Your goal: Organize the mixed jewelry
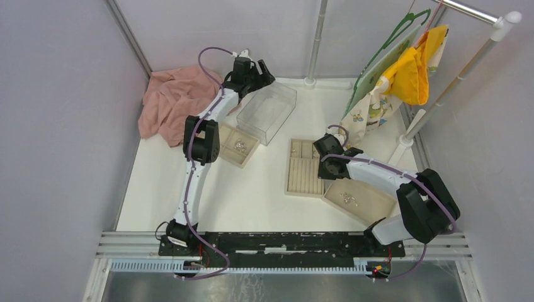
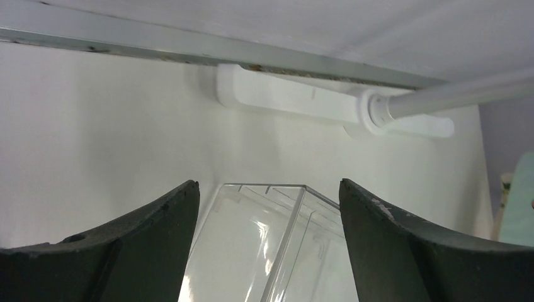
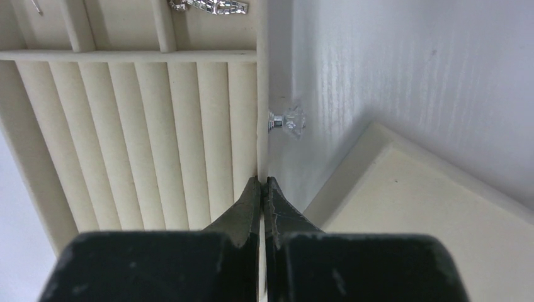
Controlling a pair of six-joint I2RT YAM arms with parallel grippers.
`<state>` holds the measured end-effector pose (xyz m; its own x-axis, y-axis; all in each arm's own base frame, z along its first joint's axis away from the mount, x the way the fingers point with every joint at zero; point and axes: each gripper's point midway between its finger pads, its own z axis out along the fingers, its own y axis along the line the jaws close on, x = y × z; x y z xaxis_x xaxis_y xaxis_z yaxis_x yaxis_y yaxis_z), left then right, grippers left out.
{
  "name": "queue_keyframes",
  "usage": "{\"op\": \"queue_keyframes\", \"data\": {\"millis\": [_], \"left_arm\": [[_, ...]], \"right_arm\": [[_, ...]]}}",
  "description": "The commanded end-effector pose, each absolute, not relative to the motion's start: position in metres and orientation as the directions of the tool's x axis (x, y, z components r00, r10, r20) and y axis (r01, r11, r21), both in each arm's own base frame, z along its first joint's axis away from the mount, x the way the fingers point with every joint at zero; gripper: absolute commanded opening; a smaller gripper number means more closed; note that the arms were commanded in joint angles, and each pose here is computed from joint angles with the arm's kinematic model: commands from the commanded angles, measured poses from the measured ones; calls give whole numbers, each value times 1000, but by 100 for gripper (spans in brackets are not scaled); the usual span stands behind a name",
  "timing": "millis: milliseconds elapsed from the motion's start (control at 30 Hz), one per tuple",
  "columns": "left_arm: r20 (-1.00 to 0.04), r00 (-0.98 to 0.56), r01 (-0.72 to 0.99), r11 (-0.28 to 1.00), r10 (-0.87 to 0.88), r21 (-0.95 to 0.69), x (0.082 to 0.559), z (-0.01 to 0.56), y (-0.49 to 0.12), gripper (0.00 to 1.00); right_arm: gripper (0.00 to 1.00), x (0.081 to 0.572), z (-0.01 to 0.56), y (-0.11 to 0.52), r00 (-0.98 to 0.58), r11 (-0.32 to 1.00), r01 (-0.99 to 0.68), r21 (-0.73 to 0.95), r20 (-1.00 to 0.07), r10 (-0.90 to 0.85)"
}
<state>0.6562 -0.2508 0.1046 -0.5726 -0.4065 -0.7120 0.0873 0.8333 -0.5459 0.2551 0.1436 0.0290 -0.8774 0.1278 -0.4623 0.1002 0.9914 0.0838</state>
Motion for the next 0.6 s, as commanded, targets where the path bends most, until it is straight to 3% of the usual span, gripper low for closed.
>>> {"op": "queue_keyframes", "data": {"millis": [0, 300, 567], "left_arm": [[-695, -635, 240, 769, -337, -593, 628, 124, -291, 86], [-696, -677, 307, 768, -240, -563, 590, 125, -309, 87], [-746, -635, 328, 803, -203, -498, 579, 171, -292, 92]], "right_arm": [[0, 252, 40, 128, -845, 981, 183, 57, -501, 187], [0, 256, 47, 125, -802, 960, 264, 92, -533, 272], [0, 258, 47, 127, -789, 950, 291, 114, -533, 305]]}}
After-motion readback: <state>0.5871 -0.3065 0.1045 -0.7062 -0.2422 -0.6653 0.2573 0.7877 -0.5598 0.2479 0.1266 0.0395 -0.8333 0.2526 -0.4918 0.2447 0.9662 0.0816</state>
